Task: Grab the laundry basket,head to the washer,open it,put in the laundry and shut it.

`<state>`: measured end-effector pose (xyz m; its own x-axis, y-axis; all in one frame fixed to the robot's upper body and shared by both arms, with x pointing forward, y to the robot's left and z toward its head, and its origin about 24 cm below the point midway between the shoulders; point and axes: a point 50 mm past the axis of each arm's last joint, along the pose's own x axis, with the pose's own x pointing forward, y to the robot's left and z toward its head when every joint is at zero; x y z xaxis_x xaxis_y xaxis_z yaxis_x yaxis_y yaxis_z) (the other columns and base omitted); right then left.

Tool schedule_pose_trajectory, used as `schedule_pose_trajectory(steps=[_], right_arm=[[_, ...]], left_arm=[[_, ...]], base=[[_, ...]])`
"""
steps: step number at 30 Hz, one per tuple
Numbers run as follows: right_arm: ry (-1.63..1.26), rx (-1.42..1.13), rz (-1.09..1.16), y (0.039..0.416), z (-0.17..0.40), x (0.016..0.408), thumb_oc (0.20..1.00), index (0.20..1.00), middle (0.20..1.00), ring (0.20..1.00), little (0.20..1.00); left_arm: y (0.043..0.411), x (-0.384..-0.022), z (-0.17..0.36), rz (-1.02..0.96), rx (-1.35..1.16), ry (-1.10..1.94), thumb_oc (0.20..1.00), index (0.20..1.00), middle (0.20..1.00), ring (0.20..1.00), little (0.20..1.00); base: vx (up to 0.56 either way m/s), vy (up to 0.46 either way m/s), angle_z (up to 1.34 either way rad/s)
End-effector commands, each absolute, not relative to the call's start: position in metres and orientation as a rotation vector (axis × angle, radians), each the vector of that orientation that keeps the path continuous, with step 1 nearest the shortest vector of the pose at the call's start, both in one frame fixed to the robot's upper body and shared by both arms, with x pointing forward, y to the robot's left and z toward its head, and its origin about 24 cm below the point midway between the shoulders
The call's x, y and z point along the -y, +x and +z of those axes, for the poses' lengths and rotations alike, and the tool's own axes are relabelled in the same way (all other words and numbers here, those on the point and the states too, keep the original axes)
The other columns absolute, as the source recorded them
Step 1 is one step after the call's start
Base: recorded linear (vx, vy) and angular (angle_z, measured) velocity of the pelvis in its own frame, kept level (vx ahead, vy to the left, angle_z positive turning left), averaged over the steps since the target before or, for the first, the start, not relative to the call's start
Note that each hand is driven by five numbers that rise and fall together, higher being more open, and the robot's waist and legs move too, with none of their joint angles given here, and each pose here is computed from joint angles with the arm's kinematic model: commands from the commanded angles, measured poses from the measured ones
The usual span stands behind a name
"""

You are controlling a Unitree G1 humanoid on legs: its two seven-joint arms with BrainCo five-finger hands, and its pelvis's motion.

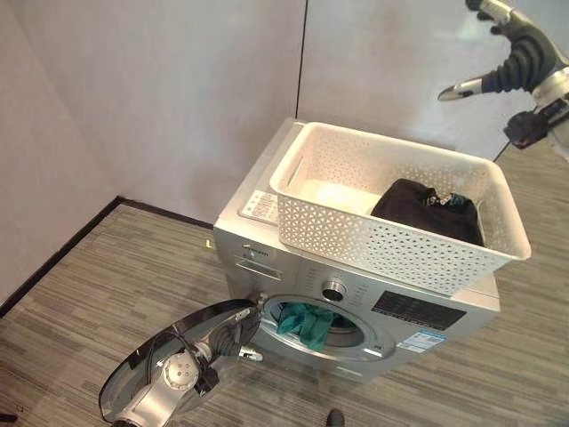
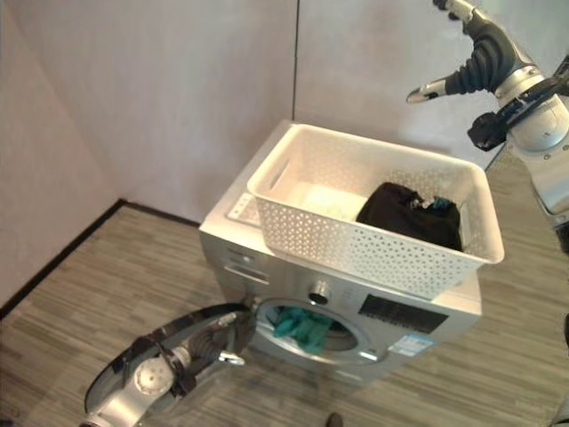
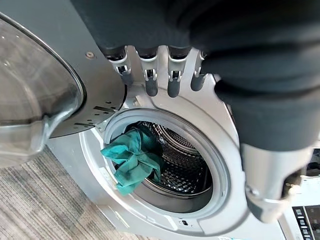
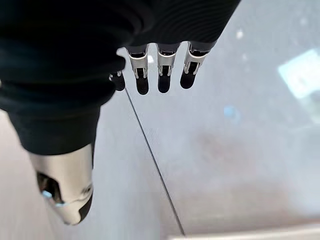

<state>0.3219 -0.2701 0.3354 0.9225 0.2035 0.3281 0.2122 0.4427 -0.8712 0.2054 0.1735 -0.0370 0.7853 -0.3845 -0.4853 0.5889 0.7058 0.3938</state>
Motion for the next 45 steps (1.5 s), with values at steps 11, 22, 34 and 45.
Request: schedule_pose_trajectory(steps=[11,22,34,45], right_arm=[[-1.222,0.293,0.156,0.304,0.342,0.275,1.0,1.0,1.0,1.0,1.0],[-1.3,0.129,0.216,0.315,0.321,0.278,1.0,1.0,1.0,1.0,1.0],[-1.336,0.002,0.299,0.323,0.296,0.276,1.0,1.0,1.0,1.0,1.0],[-1.412,-0.133,0.423,0.323,0.265,0.271,1.0,1.0,1.0,1.0,1.0]], left_arm=[[0.215,-0.178,-0.022,-0.606,-0.333,0.576,1.0,1.0,1.0,1.0,1.0],[0.209,-0.185,-0.009,-0.624,-0.305,0.59,1.0,1.0,1.0,1.0,1.0],[0.21,-0.184,-0.002,-0.63,-0.288,0.575,1.0,1.0,1.0,1.0,1.0],[0.214,-0.19,0.006,-0.618,-0.264,0.631,1.0,1.0,1.0,1.0,1.0]], base=[[0.01,-0.006,-0.01],[0.0,-0.018,0.06],[0.0,-0.013,-0.06],[-0.01,-0.023,-0.01]])
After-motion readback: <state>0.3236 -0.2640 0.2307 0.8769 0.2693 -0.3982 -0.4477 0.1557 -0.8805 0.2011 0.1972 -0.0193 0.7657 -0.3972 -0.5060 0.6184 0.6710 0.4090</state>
